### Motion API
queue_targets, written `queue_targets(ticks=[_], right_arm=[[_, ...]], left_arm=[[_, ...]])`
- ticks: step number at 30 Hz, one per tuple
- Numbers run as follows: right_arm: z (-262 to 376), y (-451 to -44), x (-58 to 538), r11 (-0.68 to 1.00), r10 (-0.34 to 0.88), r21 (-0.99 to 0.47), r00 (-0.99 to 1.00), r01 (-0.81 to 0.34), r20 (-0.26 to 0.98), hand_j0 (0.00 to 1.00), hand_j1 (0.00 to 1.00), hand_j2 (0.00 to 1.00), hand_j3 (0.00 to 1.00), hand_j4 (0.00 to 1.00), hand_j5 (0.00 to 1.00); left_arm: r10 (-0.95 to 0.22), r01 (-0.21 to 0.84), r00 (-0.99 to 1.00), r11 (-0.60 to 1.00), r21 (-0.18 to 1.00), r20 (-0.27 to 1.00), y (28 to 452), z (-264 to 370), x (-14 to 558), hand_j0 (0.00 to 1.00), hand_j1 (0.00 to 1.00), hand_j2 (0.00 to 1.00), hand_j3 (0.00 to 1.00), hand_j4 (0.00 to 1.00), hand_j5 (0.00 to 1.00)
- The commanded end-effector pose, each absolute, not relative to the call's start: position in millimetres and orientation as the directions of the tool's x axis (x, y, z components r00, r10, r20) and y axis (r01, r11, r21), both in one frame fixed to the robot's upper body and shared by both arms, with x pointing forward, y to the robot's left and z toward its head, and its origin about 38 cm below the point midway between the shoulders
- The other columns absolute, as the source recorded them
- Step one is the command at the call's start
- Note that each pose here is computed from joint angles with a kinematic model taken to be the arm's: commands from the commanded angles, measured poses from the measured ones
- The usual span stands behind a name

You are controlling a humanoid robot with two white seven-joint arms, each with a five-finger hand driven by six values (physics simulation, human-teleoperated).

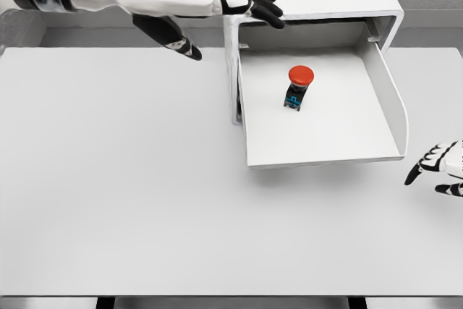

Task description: Slide open multi-storey tabletop storage cabinets and put open load switch and slide close multi-storey tabletop storage cabinets

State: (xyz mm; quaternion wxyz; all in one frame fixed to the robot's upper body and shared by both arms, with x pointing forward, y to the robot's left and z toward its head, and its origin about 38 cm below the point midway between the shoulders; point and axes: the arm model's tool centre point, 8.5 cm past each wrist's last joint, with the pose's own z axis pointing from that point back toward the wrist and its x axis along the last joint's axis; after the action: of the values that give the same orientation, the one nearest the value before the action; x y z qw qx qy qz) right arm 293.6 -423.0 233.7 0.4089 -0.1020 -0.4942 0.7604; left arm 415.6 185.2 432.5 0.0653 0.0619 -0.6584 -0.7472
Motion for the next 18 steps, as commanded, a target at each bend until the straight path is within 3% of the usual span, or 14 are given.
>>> queue_targets(ticks=[1,3,6,10,18], right_arm=[[228.0,-421.2,291.9,-0.195,0.718,-0.814,-0.645,-0.548,0.262,0.62,0.62,0.62,0.62,0.62,0.62],[231.8,-420.6,294.3,-0.197,0.716,-0.82,-0.65,-0.537,0.254,0.62,0.62,0.62,0.62,0.62,0.62],[231.4,-415.8,297.3,-0.203,0.706,-0.821,-0.661,-0.534,0.255,0.62,0.62,0.62,0.62,0.62,0.62],[236.1,-403.9,307.3,-0.214,0.68,-0.833,-0.69,-0.51,0.248,0.62,0.62,0.62,0.62,0.62,0.62],[240.3,-400.8,311.6,-0.214,0.673,-0.842,-0.7,-0.496,0.241,0.66,0.66,0.66,0.66,0.66,0.66]], left_arm=[[-0.403,0.026,-0.915,-0.063,0.998,-0.002,294.3,461.3,389.7,1.0,1.0,1.0,1.0,1.0,1.0],[-0.564,0.037,-0.826,-0.039,0.999,0.009,359.1,458.6,374.3,1.0,1.0,1.0,1.0,1.0,1.0],[-0.651,0.135,-0.755,-0.042,0.99,0.075,393.9,425.3,381.6,1.0,1.0,1.0,1.0,1.0,1.0],[-0.634,0.254,-0.768,-0.171,0.952,0.091,376.7,347.9,391.4,1.0,1.0,1.0,1.0,1.0,1.0],[-0.588,0.284,-0.8,-0.197,0.938,0.118,358.6,329.0,384.0,1.0,1.0,1.0,1.0,1.0,1.0]])
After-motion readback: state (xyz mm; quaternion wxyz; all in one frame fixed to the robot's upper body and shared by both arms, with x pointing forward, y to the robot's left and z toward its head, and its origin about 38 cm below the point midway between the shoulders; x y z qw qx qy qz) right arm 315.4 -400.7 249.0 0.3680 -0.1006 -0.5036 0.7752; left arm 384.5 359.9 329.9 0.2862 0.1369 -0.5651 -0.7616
